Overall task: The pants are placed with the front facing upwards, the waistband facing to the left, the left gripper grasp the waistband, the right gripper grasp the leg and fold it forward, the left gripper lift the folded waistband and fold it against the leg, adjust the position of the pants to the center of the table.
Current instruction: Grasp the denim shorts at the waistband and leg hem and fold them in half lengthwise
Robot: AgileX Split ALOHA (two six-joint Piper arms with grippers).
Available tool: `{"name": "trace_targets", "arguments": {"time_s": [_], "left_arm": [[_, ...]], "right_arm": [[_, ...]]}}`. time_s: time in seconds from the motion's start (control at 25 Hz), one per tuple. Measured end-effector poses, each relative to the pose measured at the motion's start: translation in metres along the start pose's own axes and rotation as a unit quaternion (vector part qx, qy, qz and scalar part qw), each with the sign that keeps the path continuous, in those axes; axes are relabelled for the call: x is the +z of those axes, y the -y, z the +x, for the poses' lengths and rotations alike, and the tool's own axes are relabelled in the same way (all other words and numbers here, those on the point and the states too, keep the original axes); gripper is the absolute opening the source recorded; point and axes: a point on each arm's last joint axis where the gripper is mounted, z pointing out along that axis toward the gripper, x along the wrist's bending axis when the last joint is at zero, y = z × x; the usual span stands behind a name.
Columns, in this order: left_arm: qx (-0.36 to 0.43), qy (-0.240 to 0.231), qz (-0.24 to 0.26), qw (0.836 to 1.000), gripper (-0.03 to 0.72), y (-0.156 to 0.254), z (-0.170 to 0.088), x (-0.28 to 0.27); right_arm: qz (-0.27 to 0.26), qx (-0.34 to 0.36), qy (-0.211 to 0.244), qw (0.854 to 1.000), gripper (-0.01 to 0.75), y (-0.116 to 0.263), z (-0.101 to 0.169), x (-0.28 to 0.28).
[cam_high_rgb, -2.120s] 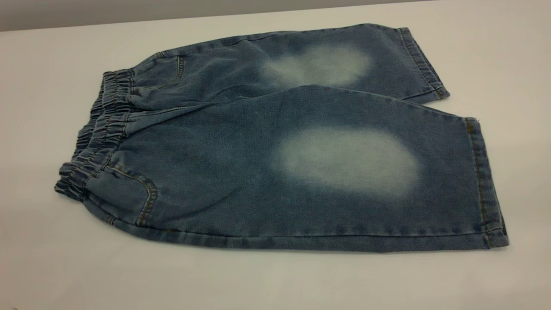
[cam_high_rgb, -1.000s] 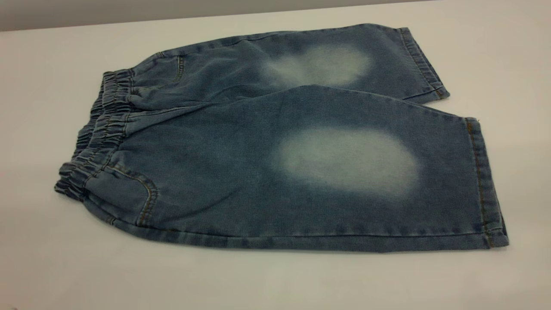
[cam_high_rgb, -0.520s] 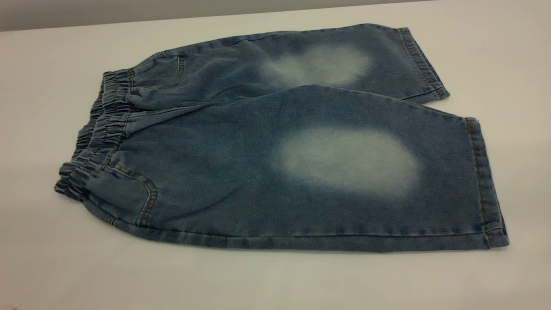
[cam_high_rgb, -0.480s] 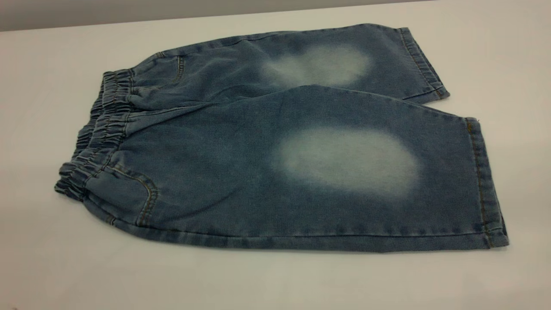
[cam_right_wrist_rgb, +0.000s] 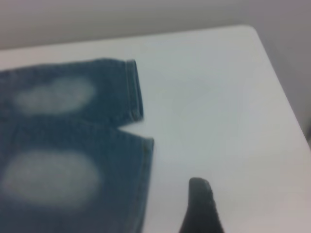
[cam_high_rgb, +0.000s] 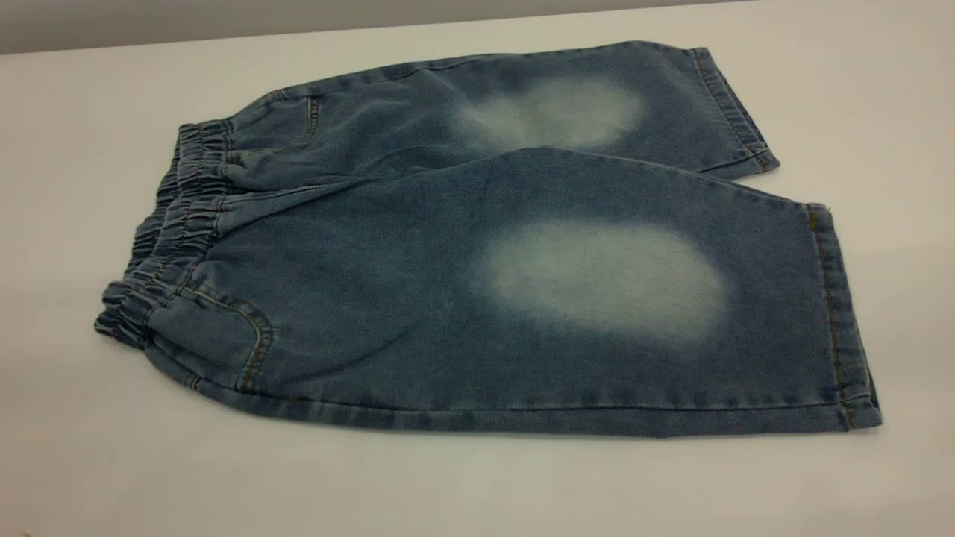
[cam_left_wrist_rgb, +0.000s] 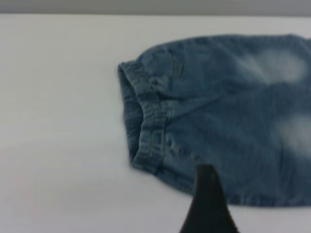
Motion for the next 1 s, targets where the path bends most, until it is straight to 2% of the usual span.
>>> {"name": "trace_targets", "arguments": {"time_s": [0.12, 0.24, 0.44, 0.6, 0.76, 0.92, 1.0], "left_arm": [[-0.013, -0.002, 0.012, 1.000, 0.447, -0.019, 0.000, 0.006], [-0.007, -0.007, 0.034, 0.999, 0.447, -0.044, 0.000, 0.016], [-0.003, -0.035, 0.072, 0.997, 0.447, -0.079, 0.006, 0.054], [-0.007, -0.042, 0.137, 0.990, 0.447, -0.085, 0.012, 0.098], [-0.020, -0.060, 0.211, 0.975, 0.447, -0.079, 0.021, 0.141], [-0.035, -0.065, 0.301, 0.951, 0.447, -0.063, 0.028, 0.183], [-0.039, -0.069, 0.330, 0.941, 0.447, -0.054, 0.032, 0.203]], "right_arm": [[-0.014, -0.005, -0.011, 1.000, 0.431, -0.012, 0.003, 0.000], [0.005, -0.021, -0.021, 1.000, 0.431, -0.027, 0.008, 0.011], [0.071, -0.006, -0.052, 0.996, 0.431, -0.044, 0.019, 0.048], [0.114, 0.014, -0.087, 0.990, 0.431, -0.053, 0.029, 0.079], [0.147, 0.042, -0.113, 0.982, 0.431, -0.057, 0.037, 0.106], [0.170, 0.039, -0.113, 0.978, 0.431, -0.057, 0.039, 0.124], [0.173, 0.038, -0.110, 0.978, 0.431, -0.057, 0.039, 0.131]]}}
